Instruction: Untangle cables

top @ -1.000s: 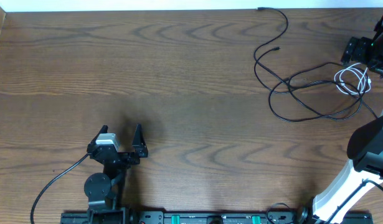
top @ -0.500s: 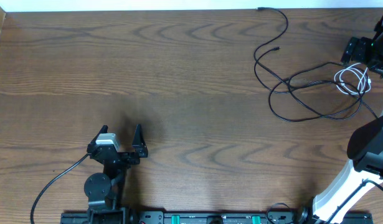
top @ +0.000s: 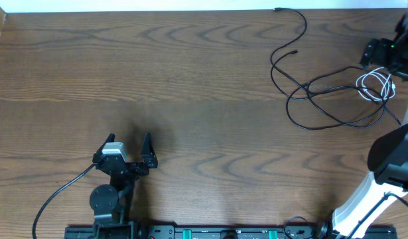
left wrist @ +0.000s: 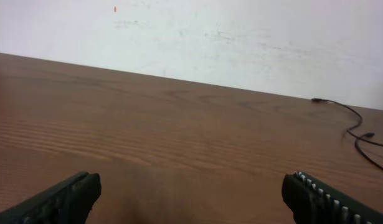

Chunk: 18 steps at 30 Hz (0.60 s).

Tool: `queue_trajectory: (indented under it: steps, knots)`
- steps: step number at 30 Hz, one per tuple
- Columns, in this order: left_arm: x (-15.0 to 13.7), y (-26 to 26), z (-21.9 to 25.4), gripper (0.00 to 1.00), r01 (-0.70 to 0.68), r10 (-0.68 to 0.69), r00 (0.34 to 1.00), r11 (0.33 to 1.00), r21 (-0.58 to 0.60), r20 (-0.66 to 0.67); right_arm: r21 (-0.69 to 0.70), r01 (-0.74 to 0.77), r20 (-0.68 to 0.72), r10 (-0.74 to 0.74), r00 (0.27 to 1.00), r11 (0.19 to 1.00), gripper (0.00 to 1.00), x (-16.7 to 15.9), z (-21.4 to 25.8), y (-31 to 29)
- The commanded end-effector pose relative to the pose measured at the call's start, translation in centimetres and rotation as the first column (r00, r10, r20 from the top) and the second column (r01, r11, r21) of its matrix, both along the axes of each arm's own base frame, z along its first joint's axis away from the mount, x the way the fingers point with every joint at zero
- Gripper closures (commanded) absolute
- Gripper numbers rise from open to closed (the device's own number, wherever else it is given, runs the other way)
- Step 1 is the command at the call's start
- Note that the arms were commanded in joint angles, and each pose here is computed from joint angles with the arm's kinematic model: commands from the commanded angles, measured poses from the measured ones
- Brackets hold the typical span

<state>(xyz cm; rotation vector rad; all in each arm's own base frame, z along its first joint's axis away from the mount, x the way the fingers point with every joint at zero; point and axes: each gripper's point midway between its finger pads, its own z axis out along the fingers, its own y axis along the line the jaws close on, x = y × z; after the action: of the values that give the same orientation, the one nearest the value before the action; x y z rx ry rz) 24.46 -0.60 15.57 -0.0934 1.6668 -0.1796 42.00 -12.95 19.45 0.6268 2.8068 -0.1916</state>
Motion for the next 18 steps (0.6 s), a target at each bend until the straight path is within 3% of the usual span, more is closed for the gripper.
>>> queue_trajectory:
  steps: [1, 5, 10, 15, 18]
  knots:
    - [-0.1, -0.1, -1.6, 0.02, 0.009, -0.008, 0.999, 1.0, 0.017, -0.044, -0.032, -0.114, 0.156, 0.118, 0.981, 0.993, 0.01, -0.4, 6.5, 5.5]
    - [-0.1, -0.1, -1.6, 0.02, 0.009, -0.008, 0.999, 1.0, 0.017, -0.044, -0.067, -0.268, 0.292, 0.275, 0.916, 0.961, 0.01, -2.2, 12.1, 12.3]
    - [-0.1, -0.1, -1.6, 0.02, 0.009, -0.008, 0.999, 1.0, 0.017, -0.044, -0.1, -0.463, 0.423, 0.459, 0.782, 0.881, 0.01, -6.3, 17.4, 20.3]
    - [-0.1, -0.1, -1.6, 0.02, 0.009, -0.008, 0.999, 1.0, 0.017, -0.044, -0.108, -0.561, 0.455, 0.542, 0.706, 0.821, 0.01, -8.4, 18.6, 24.1]
    - [-0.1, -0.1, -1.6, 0.02, 0.009, -0.008, 0.999, 1.0, 0.017, -0.044, -0.106, -0.572, 0.448, 0.553, 0.702, 0.813, 0.01, -8.3, 18.4, 24.6]
